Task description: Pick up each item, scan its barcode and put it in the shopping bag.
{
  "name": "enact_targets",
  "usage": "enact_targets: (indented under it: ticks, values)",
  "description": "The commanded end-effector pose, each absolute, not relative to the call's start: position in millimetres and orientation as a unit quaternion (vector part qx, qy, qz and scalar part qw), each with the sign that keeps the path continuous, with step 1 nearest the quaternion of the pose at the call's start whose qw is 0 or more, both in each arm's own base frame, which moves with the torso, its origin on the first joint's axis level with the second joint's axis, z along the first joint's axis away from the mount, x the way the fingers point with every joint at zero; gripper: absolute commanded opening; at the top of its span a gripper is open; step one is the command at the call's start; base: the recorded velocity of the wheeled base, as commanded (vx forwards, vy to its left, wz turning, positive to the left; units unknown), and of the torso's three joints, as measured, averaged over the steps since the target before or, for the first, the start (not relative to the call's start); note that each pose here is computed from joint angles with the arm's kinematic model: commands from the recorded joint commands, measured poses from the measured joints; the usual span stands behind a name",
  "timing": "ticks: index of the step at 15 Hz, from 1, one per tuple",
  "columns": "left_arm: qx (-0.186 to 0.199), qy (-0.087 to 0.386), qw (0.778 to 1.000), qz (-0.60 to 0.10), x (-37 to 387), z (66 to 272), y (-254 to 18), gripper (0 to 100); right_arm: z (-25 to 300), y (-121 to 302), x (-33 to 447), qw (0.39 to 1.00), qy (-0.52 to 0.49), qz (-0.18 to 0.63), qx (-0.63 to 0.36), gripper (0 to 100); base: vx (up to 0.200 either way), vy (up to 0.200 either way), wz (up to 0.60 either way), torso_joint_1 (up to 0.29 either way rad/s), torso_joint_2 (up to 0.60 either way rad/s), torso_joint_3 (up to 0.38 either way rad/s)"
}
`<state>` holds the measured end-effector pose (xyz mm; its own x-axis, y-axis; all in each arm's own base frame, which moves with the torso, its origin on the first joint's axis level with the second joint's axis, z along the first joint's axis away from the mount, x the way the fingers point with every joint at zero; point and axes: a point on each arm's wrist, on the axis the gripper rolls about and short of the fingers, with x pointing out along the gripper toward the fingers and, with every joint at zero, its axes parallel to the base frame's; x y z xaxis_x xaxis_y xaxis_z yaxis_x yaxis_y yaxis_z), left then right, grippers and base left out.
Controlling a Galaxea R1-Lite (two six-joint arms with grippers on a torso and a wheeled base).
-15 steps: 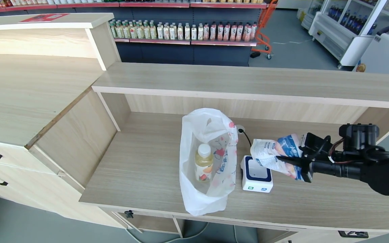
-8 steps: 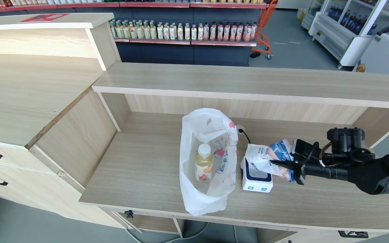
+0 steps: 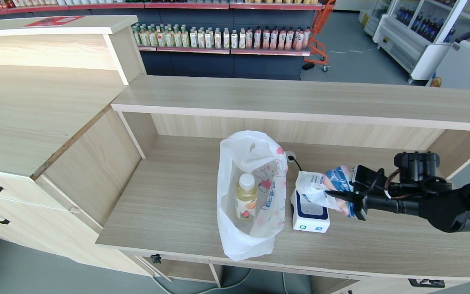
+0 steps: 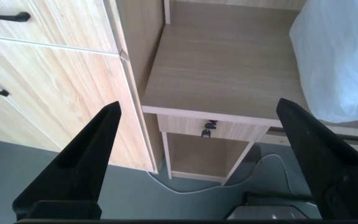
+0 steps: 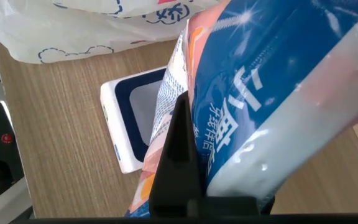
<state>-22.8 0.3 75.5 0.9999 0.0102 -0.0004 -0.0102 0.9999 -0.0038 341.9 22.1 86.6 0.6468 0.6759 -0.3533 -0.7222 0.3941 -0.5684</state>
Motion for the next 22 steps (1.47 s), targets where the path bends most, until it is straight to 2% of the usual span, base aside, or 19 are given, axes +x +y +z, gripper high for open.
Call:
enact_targets:
  ticks: [1, 4, 7, 9, 14, 19, 22]
  values:
    - [-0.002, 0.000, 1.000, 0.005, -22.8, 75.5, 0.3, 100, 107.8, 22.7, 341.5, 0.848, 0.019, 0.406, -0.342, 0, 0.000, 0.000, 0.00, 0.000, 0.00, 0.000]
    - [-0.002, 0.000, 1.000, 0.005, -22.8, 75.5, 0.3, 100, 165.3, 28.5, 324.0, 0.910, 0.023, 0.356, -0.212, 0, 0.000, 0.000, 0.00, 0.000, 0.00, 0.000]
    - [-0.002, 0.000, 1.000, 0.006, -22.8, 75.5, 0.3, 100, 191.2, 22.7, 290.2, 0.945, 0.045, 0.312, -0.091, 0, 0.000, 0.000, 0.00, 0.000, 0.00, 0.000]
    - [-0.002, 0.000, 1.000, 0.005, -22.8, 75.5, 0.3, 100, 190.1, 10.3, 266.2, 0.955, 0.066, 0.287, -0.046, 0, 0.000, 0.000, 0.00, 0.000, 0.00, 0.000]
    - [-0.002, 0.000, 1.000, 0.006, -22.8, 75.5, 0.3, 100, 180.9, -5.3, 235.8, 0.962, 0.090, 0.256, -0.017, 0, 0.000, 0.000, 0.00, 0.000, 0.00, 0.000]
    - [-0.001, 0.000, 1.000, 0.005, -22.8, 75.5, 0.3, 100, 183.9, -5.1, 231.3, 0.962, 0.104, 0.247, 0.048, 0, 0.000, 0.200, 0.00, 0.000, 0.00, 0.003]
    - [-0.002, 0.000, 1.000, 0.005, -22.8, 75.5, 0.3, 100, 187.1, -7.1, 251.5, 0.959, 0.136, 0.242, 0.060, 0, 0.000, 0.000, 0.00, 0.000, 0.00, 0.000]
